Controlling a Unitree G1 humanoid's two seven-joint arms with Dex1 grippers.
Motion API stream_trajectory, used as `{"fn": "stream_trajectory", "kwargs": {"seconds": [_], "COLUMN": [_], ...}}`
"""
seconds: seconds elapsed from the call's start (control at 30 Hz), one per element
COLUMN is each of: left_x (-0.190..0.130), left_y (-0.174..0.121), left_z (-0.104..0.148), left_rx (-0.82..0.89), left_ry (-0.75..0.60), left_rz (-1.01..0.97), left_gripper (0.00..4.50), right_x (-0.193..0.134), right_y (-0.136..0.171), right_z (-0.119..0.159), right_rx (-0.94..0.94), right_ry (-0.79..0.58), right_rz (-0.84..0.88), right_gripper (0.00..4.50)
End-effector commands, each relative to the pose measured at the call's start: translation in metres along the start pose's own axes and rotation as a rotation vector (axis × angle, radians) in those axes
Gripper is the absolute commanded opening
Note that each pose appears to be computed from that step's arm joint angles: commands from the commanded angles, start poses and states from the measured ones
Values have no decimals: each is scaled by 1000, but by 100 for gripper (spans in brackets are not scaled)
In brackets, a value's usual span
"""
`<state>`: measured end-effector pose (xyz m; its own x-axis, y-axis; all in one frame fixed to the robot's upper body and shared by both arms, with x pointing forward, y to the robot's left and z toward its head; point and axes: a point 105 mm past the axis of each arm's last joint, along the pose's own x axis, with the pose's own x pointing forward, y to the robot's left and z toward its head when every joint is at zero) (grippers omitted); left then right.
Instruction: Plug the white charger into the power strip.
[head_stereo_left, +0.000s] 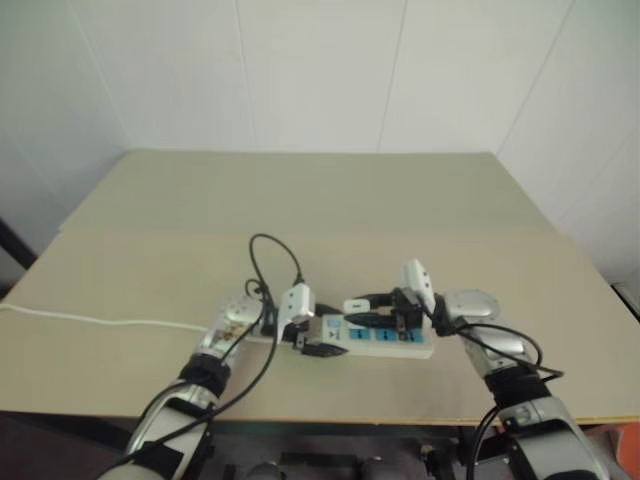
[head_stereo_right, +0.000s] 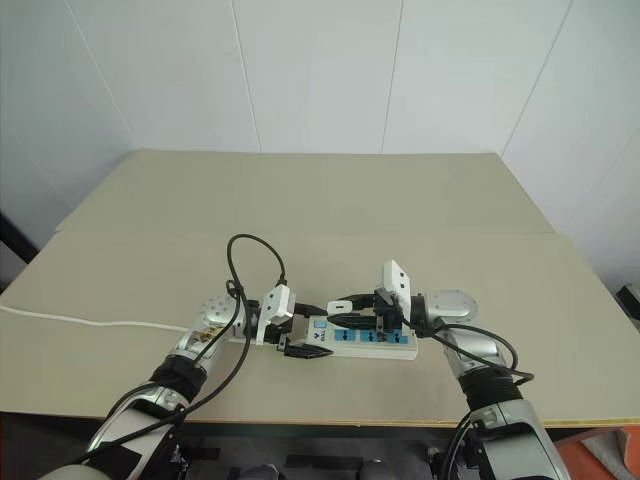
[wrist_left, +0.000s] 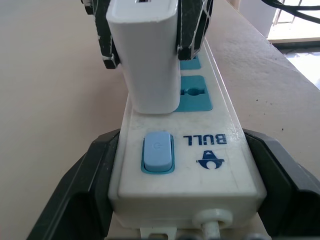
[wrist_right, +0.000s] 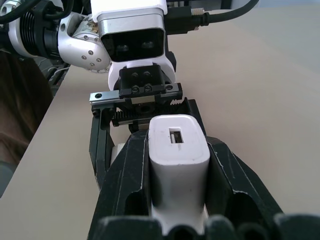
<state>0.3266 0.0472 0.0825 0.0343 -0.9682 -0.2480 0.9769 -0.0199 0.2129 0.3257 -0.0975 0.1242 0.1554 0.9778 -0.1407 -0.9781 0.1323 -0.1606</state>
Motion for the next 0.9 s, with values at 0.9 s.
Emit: {"fn": "stream_trajectory", "kwargs": {"seconds": [0.9], "left_x": [-23], "left_y": [-1], "left_z": [-6], "left_rx": [-34], "left_ry": [43], "left_rz": [75], "left_gripper": [328], "right_x": [-8], "right_y": [12], "right_z": [-43], "right_rx": [72], "right_ry": [105], "right_rz": [-17], "right_gripper": [117]}}
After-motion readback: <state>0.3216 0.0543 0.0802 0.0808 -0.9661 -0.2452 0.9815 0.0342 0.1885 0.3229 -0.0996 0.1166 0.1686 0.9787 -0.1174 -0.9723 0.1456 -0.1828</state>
